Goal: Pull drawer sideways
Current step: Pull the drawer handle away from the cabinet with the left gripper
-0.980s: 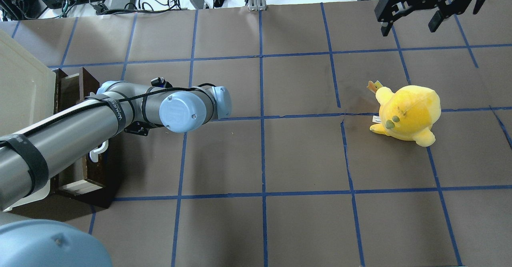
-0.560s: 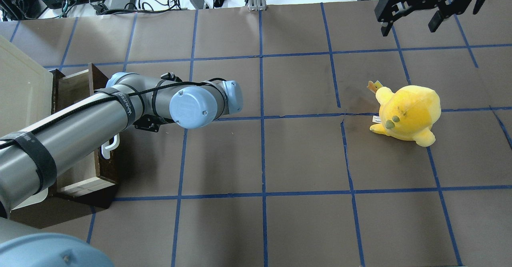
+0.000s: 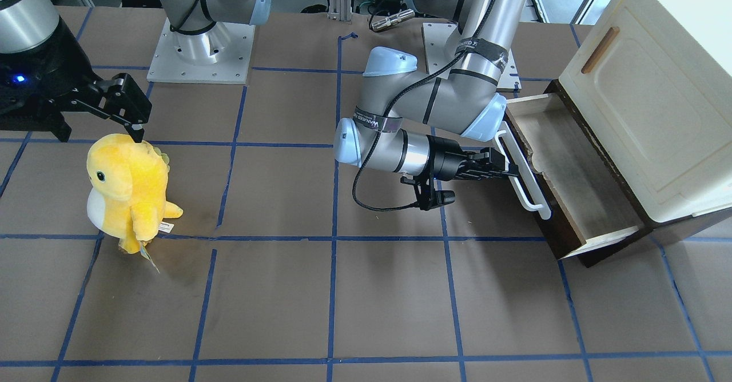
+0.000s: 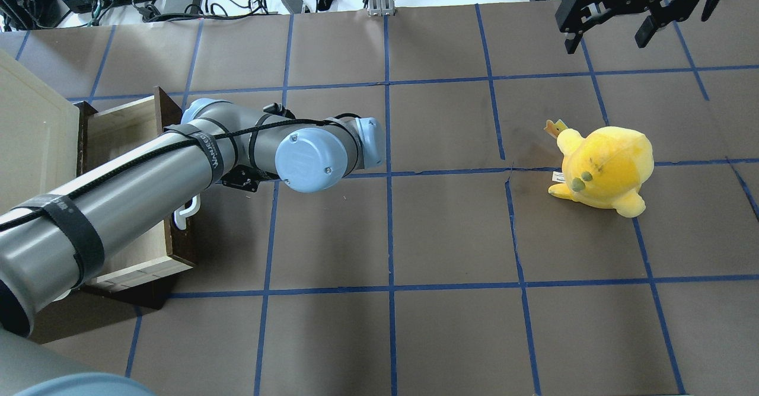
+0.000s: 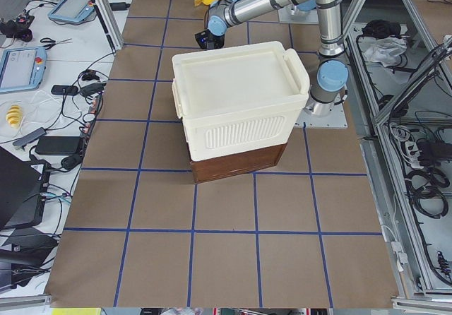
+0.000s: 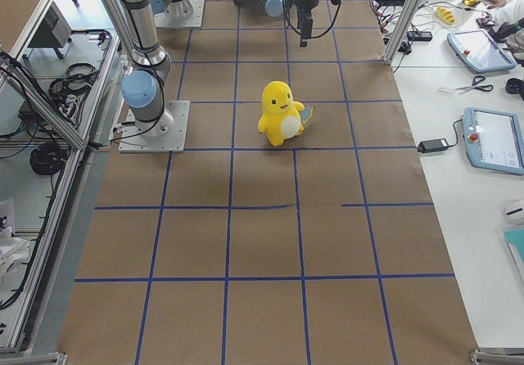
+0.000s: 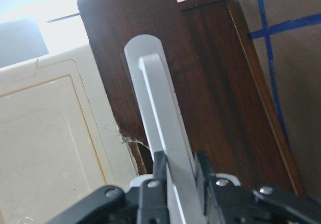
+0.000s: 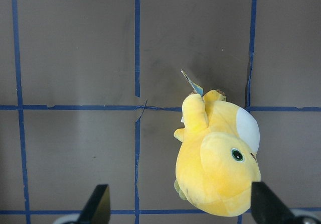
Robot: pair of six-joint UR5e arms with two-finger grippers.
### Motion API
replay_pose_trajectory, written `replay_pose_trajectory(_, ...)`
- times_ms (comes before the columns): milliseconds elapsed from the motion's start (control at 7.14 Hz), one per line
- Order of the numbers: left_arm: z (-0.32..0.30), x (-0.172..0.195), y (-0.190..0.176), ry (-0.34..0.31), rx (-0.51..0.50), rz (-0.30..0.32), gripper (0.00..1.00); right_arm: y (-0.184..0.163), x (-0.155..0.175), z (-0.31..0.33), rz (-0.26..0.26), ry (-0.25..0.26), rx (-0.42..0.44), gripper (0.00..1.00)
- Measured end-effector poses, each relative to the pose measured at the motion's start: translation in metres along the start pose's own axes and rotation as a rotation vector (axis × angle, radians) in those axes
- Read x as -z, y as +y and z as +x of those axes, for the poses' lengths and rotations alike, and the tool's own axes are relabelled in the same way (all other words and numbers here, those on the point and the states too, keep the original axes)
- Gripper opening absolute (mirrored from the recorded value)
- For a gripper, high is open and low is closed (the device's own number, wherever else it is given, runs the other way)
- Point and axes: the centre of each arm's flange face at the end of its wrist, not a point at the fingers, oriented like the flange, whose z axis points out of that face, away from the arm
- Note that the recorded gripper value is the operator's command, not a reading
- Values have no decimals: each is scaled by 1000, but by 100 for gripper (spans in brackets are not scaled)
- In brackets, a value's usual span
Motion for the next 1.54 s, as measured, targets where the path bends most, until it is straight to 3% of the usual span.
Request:
replay_pose_trajectory(140,2,4,0,-2,-4,8,0,0,0,0,0,0,0,100)
replay_pose_trajectory(280,3,8,1,-4,-7,15,14,0,0,0,0,0,0,100)
replay_pose_trajectory(420,4,9,1,-6,-8,18,73,0,0,0,0,0,0,100)
replay_pose_trajectory(560,3,10,1,-9,-8,22,100,0,0,0,0,0,0,100)
replay_pose_trajectory(1260,-7,13,3,-3,13,30,100,0,0,0,0,0,0,100)
replay_pose_trajectory(1400,-19,17,5,22,26,27,100,0,0,0,0,0,0,100)
replay_pose_trajectory(1540,-45,28,9,91,47,18,100,0,0,0,0,0,0,100)
